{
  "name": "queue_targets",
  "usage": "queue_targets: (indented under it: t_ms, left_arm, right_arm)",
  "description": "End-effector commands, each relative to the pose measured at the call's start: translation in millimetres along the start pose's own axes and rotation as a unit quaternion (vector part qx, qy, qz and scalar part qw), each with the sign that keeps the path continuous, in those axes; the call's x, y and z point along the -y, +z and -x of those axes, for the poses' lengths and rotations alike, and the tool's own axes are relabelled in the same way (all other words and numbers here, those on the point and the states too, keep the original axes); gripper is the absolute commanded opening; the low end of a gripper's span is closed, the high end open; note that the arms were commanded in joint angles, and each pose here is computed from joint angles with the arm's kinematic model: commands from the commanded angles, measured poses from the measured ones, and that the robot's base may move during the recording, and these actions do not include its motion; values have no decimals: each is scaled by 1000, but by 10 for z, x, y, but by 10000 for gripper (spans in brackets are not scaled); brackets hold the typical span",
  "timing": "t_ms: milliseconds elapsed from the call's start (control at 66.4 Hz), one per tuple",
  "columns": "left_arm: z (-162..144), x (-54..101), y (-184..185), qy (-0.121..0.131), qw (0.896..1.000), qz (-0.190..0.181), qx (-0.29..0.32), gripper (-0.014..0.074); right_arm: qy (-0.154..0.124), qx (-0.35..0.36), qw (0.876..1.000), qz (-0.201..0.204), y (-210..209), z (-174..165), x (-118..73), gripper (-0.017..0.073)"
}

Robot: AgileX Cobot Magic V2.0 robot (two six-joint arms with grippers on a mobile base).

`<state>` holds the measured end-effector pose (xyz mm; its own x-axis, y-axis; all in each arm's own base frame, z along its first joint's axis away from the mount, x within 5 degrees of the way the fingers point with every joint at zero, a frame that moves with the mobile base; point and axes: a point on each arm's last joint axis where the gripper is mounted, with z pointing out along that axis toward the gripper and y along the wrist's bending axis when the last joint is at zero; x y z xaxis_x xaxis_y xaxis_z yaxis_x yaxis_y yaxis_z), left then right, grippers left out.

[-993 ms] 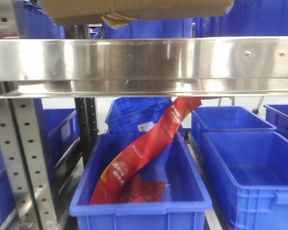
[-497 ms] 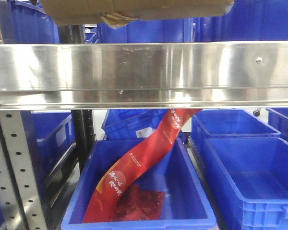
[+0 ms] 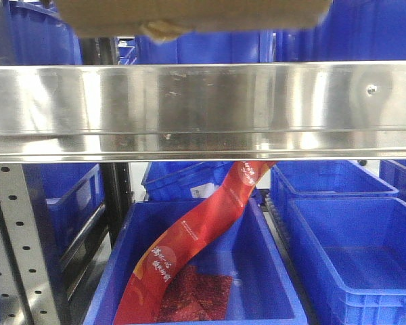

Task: Stack two boxes on right shelf middle

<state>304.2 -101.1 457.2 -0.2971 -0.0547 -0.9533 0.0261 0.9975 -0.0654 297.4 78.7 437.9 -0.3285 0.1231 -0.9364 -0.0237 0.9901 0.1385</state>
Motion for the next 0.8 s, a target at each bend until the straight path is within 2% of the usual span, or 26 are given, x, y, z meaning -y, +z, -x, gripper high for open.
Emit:
queue_targets:
  t_ms: [0,151,256,346,437,512,632,692,783]
  left_arm:
    - [98,3,-58,1,999,-13,33,-111]
    - [69,-2,-56,-11,1000,-11,17,-111]
    - [44,3,-49,-23,1000,-13,4,-111]
    - [15,15,3,-17,1000,-10,-2,-101]
    - [-48,27,89,-13,1000,-2,-19,-10]
    - [-78,33,129,-11,1000,2,-27,125]
    - [-73,51,148,-10,1000,-5,-20,308]
    - [-60,53,148,-5,1000,-7,-13,363]
    - [-54,59,148,-5,1000,-10,-10,397]
  right_arm:
    - [17,-13,1000,-9,-91,25,25,-143]
    - [18,-20,1000,-14,-91,13,33,-143]
    - [34,-31,999,-7,-77,-12,17,-143]
    - [36,-40,999,-8,-22,-44,6,-143]
    - [33,-46,998,-7,78,-86,-15,-143]
    - [30,-57,998,-10,153,-131,-22,-121]
    - [27,-70,997,-14,252,-192,-33,18]
    - [24,-76,997,-18,292,-219,-34,133]
    - [23,-80,996,-19,323,-239,-37,291]
